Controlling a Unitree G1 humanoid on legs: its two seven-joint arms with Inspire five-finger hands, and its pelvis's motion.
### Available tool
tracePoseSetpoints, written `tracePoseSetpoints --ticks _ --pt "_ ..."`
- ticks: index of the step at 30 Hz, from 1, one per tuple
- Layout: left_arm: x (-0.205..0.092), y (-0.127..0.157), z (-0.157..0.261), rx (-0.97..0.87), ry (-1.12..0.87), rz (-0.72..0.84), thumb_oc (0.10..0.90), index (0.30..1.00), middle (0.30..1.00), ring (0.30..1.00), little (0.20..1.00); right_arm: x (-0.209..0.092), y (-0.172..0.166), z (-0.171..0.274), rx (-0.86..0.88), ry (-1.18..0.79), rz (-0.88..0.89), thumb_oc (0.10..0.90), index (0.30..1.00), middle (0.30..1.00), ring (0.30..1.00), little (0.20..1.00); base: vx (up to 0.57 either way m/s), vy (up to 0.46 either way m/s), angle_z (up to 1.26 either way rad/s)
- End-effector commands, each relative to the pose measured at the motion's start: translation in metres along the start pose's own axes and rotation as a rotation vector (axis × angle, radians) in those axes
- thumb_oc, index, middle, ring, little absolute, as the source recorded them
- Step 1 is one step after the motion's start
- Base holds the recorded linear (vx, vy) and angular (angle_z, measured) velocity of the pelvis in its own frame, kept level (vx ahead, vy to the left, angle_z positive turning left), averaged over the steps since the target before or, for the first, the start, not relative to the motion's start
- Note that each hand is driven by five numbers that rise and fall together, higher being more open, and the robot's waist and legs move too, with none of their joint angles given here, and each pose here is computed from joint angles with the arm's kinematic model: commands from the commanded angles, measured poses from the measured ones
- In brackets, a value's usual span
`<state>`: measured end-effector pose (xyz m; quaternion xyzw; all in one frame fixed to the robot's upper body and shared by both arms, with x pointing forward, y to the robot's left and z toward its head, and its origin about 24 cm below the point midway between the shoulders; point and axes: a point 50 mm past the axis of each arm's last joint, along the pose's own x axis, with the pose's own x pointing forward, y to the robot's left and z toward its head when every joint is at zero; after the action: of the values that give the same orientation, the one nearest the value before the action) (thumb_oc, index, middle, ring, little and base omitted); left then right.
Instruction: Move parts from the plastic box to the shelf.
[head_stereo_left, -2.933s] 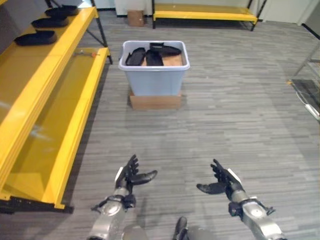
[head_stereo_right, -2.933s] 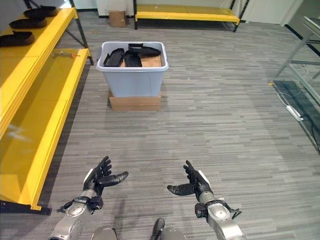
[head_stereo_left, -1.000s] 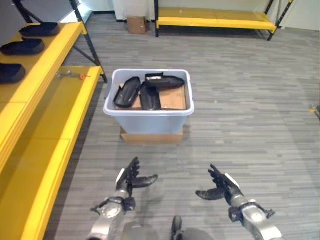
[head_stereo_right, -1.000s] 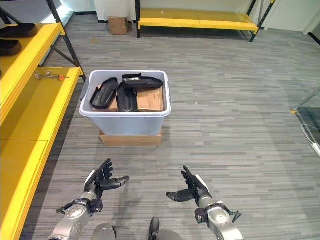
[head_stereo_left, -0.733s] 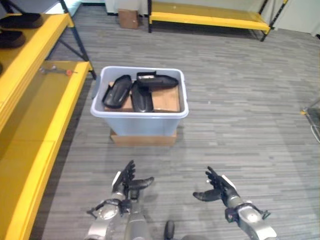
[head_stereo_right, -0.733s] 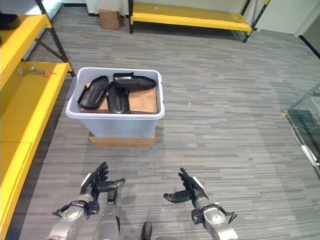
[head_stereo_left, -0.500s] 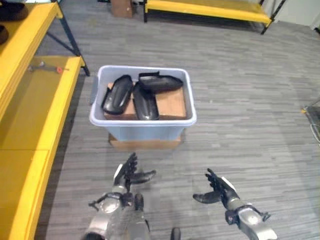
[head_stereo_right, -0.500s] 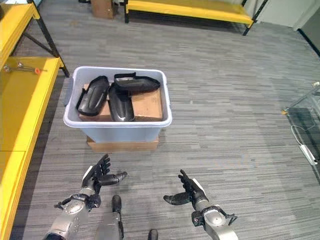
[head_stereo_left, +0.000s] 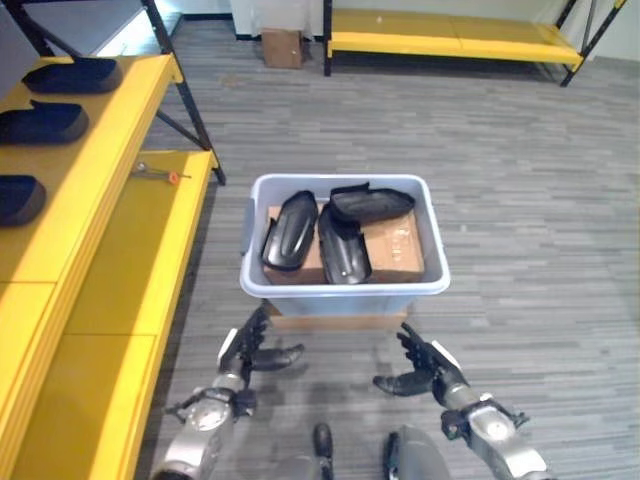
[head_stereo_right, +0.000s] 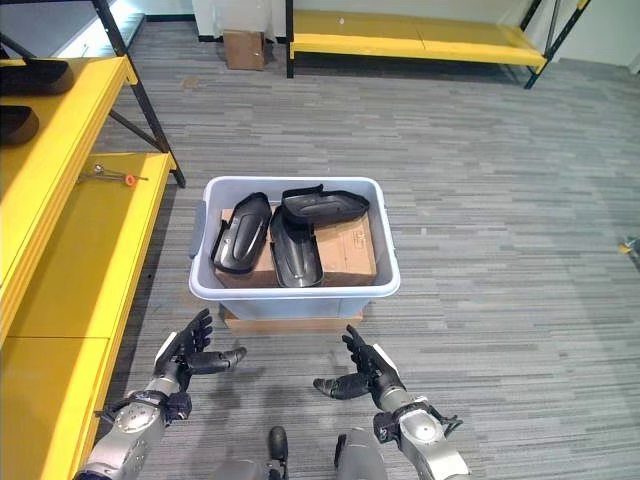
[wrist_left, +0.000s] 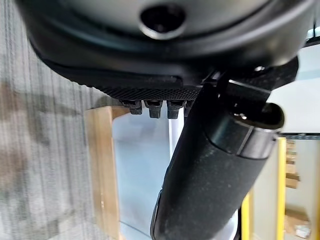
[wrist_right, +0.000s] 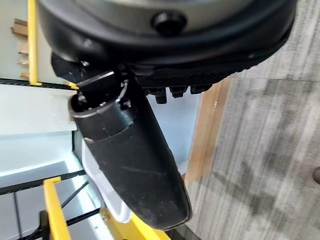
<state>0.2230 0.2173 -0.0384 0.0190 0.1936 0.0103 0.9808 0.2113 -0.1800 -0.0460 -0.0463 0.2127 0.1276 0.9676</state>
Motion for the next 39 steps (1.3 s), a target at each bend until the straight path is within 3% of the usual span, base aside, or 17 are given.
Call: tracePoseSetpoints --ticks 1,26,33,39 --pt "0.004 -0.005 0.038 -0.012 -0.198 -0.041 0.9 1.0 1.0 1.0 1.0 0.0 -0.01 0.025 -0.041 -0.128 -0.027 0.9 1.0 1.0 1.0 1.0 0.1 -0.057 -0.03" --pt "0.004 -0.018 0.032 -0.055 -0.177 -0.085 0.9 1.0 1.0 1.0 1.0 -0.005 -0.026 0.028 -0.074 -0.132 -0.049 0.9 1.0 1.0 1.0 1.0 0.13 -0.128 0.14" --pt "0.001 -0.009 0.026 -0.033 -0.152 -0.049 0.9 1.0 1.0 1.0 1.0 -0.006 -0.026 0.02 -0.057 -0.108 -0.074 0.9 1.0 1.0 1.0 1.0 0.15 0.108 0.06" --pt "0.005 -0.01 0.036 0.05 -0.177 -0.099 0.9 1.0 1.0 1.0 1.0 -0.011 -0.025 0.014 -0.035 -0.093 -0.079 0.9 1.0 1.0 1.0 1.0 0.24 0.494 -0.22"
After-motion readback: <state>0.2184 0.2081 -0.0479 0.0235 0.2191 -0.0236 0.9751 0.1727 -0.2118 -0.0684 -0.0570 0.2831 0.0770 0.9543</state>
